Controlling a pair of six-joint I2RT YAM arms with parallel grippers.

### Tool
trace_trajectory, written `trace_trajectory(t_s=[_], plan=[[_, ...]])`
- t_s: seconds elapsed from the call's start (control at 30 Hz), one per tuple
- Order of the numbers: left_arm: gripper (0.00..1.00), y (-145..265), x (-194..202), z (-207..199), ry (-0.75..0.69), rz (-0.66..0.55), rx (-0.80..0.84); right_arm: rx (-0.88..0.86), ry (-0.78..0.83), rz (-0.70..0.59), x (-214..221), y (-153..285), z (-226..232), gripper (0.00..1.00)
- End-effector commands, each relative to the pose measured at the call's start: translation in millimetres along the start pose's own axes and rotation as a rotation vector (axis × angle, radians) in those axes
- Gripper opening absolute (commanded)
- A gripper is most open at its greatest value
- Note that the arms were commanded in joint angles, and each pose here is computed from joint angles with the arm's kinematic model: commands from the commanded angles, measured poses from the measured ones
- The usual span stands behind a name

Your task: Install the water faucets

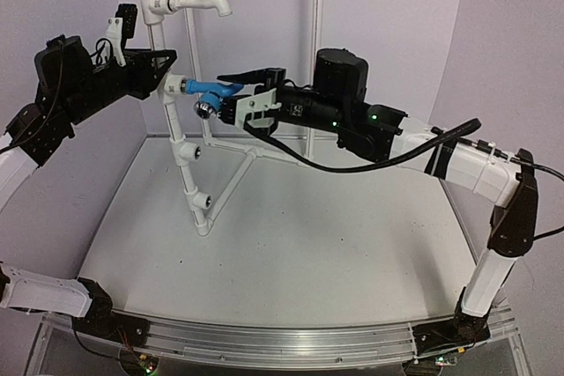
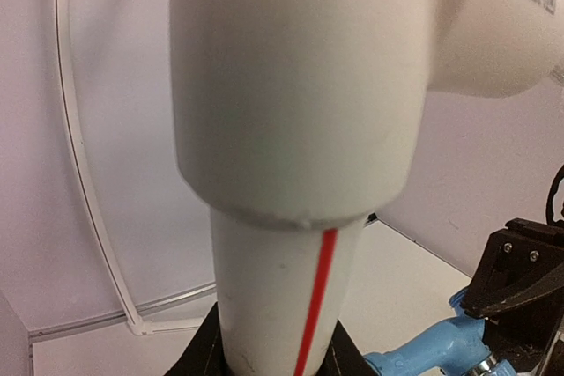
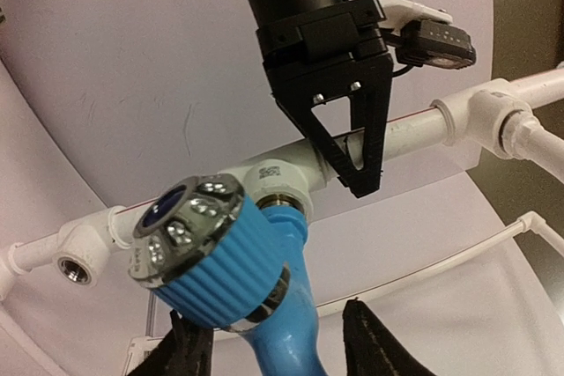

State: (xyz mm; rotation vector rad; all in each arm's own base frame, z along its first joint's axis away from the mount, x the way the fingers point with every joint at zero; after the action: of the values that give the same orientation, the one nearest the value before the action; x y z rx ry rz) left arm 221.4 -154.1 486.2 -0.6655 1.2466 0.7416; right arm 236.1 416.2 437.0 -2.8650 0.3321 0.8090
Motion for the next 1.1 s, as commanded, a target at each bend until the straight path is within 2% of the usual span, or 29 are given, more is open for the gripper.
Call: trace_trajectory(t_s=[0.0,0.13,0.27,0.37,0.5,0.7,0.83,0.9,0.97,1.07], plan=[[0.00,-12,55,-22,0.211,0.283,0.129,-0.036,-0.217,-0.035,-4,-9,4,0.35],[0.00,-13,56,-22,0.210,0.287,0.131,-0.074,-0.439,-0.049,-6,-10,7,0.22],[0.00,-14,56,-22,0.212,0.288,0.133,-0.135,-0.665,-0.076,-9,-10,13,0.00],[0.00,-14,57,-22,0.211,0.289,0.134,-0.136,-0.943,-0.133,-12,-12,11,0.00],[0.00,-14,56,-22,0.213,0.288,0.135,-0.028,-1.516,-0.194,-9,-14,-3,0.00],[0.00,-12,54,-22,0.213,0.281,0.131,0.027,-2.177,-0.284,-7,-12,-27,0.00],[0.00,-11,52,-22,0.213,0.274,0.138,-0.055,-2.502,-0.432,6,-1,-42,0.00],[0.00,-10,52,-22,0.214,0.274,0.139,-0.083,-2.572,-0.507,12,7,-45,0.00],[0.00,-10,53,-23,0.215,0.274,0.141,-0.105,-2.560,-0.563,13,16,-48,0.10],[0.00,-9,52,-22,0.215,0.272,0.139,-0.049,-2.435,-0.544,15,31,-46,0.39]])
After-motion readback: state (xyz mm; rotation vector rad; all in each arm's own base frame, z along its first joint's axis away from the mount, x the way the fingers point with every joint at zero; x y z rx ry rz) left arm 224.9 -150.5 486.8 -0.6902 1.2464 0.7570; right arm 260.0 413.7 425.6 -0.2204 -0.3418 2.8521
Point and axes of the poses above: each gripper's point midway between its finger pads, its own y axis back along the fingers, its own z axis along the line the jaws close on, x = y × z, the point moved 9 cm from there along y, back along the fingers, and after that the axes turned 15 degrees about -y, right-handed, at the moved point
